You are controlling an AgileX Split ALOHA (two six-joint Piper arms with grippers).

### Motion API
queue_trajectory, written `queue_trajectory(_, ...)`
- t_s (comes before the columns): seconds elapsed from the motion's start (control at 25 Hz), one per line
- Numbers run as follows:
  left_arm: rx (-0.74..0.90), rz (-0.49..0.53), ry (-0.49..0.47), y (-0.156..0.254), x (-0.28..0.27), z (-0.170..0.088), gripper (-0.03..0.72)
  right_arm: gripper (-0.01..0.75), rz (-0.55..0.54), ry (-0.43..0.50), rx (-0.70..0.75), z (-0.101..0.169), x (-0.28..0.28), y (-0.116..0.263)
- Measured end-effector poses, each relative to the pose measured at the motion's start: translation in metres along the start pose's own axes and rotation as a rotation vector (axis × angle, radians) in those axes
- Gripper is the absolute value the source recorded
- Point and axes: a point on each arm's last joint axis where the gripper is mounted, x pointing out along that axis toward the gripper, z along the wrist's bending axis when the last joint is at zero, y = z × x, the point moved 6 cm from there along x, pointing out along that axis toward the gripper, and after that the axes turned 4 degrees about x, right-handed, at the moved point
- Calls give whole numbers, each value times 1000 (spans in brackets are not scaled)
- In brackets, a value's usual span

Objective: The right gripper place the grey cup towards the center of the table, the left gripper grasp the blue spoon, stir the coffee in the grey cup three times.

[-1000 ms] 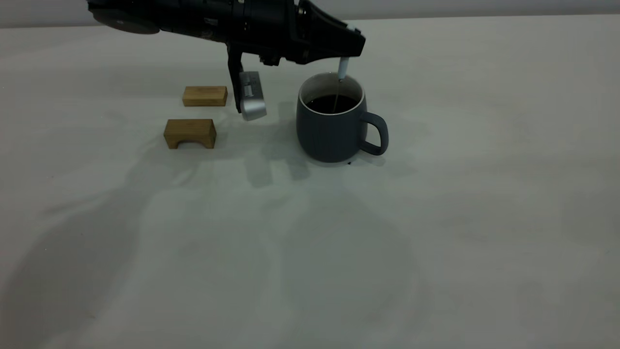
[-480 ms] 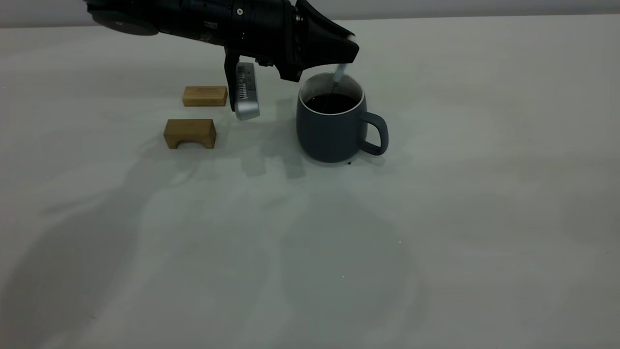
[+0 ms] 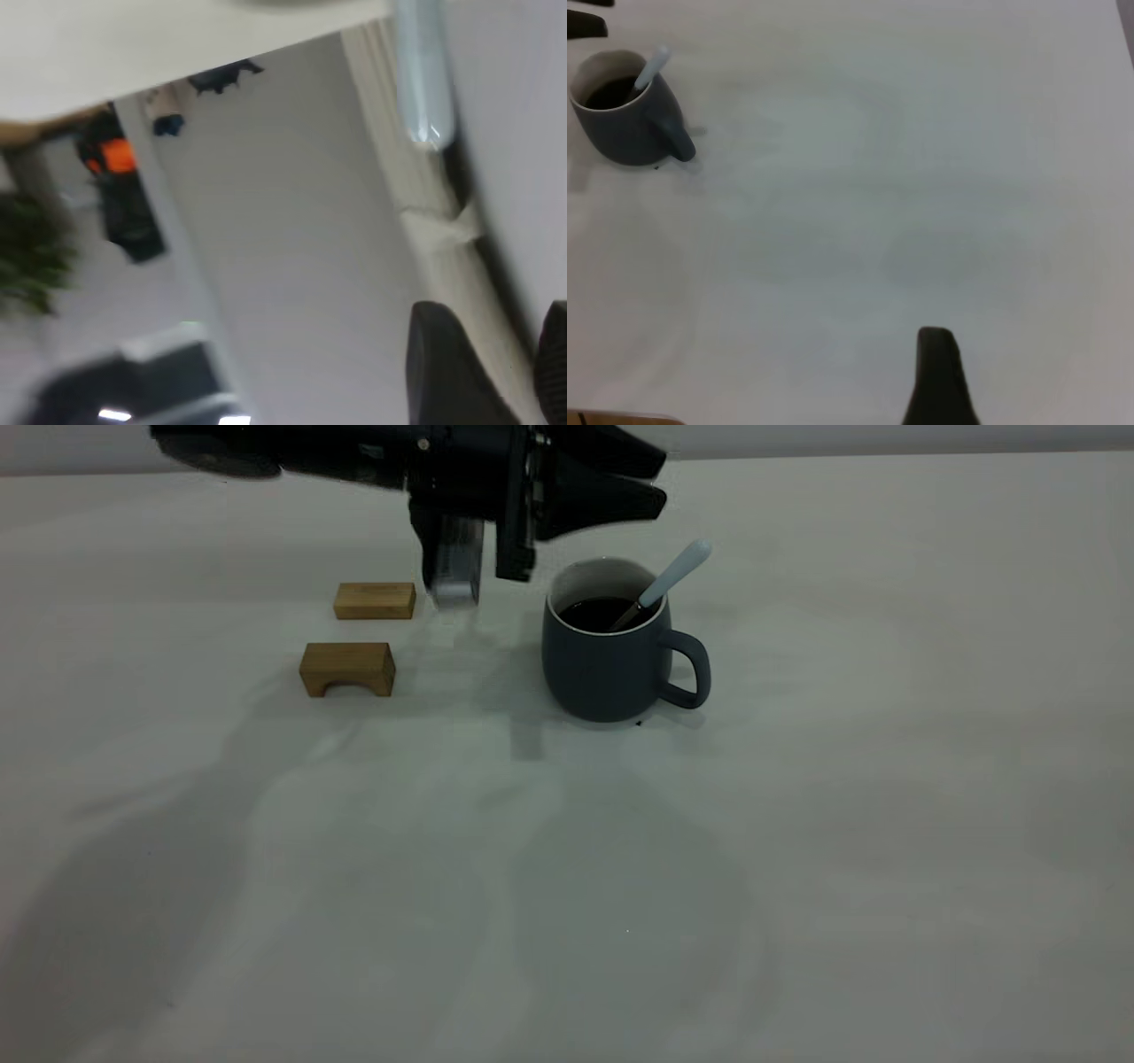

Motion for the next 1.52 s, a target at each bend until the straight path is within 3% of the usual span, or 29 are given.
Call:
queue_trajectory(0.28,1023,-55,-118,56,-56,-37,329,591,0,0,0,0,0,0)
queue_trajectory(0.4,1448,-87,-275,82,-88,-44,329,591,0,0,0,0,0,0)
queue_trajectory(0.48,1693,-96,-437,97,-111,-44,329,591,0,0,0,0,0,0)
queue_trajectory(0.68,2047,-178,-776,151,-167,-50,329,591,0,0,0,0,0,0)
queue_trajectory(0.88,2211,-332,-963,211,-214,-53,329,591,0,0,0,0,0,0)
queue_trajectory(1.04,2192,-494,-908,262,-237,-49,329,591,0,0,0,0,0,0)
queue_trajectory(1.24,1916,-702,-856,306,-272,-24,329,591,0,0,0,0,0,0)
queue_trajectory(1.36,1701,-834,-876,314,-296,-8,329,591,0,0,0,0,0,0)
queue_trajectory(1.52,1545,-982,-881,314,-316,4,329,591,0,-1,0,0,0,0)
